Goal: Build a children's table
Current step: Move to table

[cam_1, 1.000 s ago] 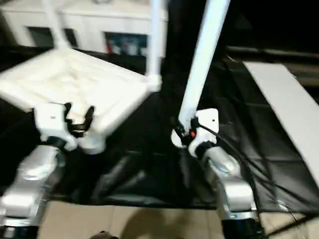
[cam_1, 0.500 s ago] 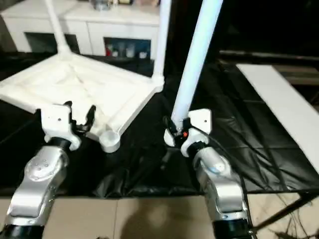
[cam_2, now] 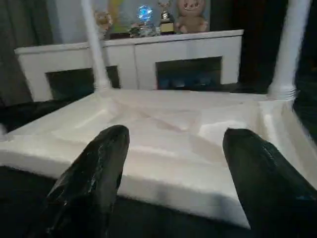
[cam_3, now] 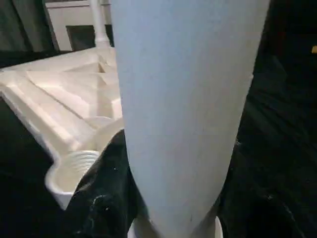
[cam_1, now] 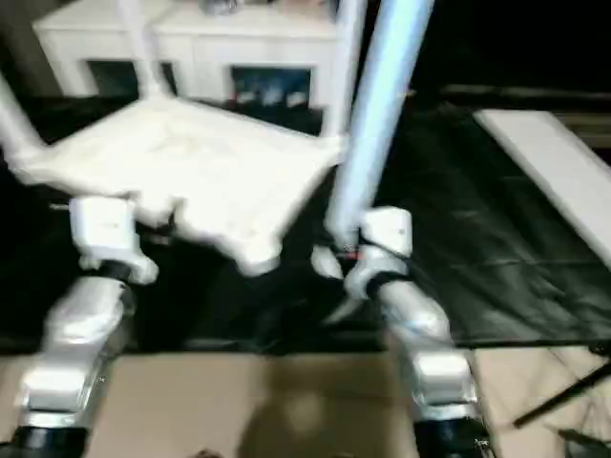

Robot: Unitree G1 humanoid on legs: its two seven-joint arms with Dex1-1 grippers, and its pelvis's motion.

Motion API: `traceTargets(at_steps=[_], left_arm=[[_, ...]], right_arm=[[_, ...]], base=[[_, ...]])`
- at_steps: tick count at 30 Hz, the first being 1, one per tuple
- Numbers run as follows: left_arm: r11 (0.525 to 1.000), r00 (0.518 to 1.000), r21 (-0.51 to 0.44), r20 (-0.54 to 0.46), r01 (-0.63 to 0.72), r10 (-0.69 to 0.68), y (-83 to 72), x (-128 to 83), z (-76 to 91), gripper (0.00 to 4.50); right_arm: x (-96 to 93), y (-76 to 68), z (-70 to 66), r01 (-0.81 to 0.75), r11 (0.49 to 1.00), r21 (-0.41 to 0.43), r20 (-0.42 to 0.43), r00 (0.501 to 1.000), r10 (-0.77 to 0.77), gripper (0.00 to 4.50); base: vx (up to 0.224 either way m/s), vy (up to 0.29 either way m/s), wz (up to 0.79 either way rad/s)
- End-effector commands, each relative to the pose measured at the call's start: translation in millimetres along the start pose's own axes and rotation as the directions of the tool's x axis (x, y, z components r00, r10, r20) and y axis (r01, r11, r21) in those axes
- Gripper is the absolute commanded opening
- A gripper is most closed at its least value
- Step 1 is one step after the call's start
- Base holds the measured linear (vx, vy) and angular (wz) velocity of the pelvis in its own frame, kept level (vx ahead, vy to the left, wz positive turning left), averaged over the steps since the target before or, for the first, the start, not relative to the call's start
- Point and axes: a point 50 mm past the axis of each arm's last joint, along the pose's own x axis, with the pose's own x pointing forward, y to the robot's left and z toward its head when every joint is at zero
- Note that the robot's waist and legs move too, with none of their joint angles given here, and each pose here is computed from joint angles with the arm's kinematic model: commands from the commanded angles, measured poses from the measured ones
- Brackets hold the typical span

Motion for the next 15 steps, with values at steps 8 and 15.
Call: traceTargets(at_steps=[8, 15], left_arm=[[0.997, 0.999, 0.066, 0.025, -0.036, 0.035, 5.3, 3.1, 7.9, 3.47], [0.998, 0.999, 0.061, 0.005, -0.035, 0.035, 6.2, 4.0, 5.2, 3.47]], right_arm=[[2.2, 5.3, 9.0, -0.023, 1.000, -0.008, 0.037, 0.999, 0.023, 1.86], [3.1, 2.6, 10.8, -0.019, 1.000, -0.016, 0.041, 0.999, 0.019, 1.86]], base=[[-0.071, 0.160, 0.14], [-0.032, -0.100, 0.08]])
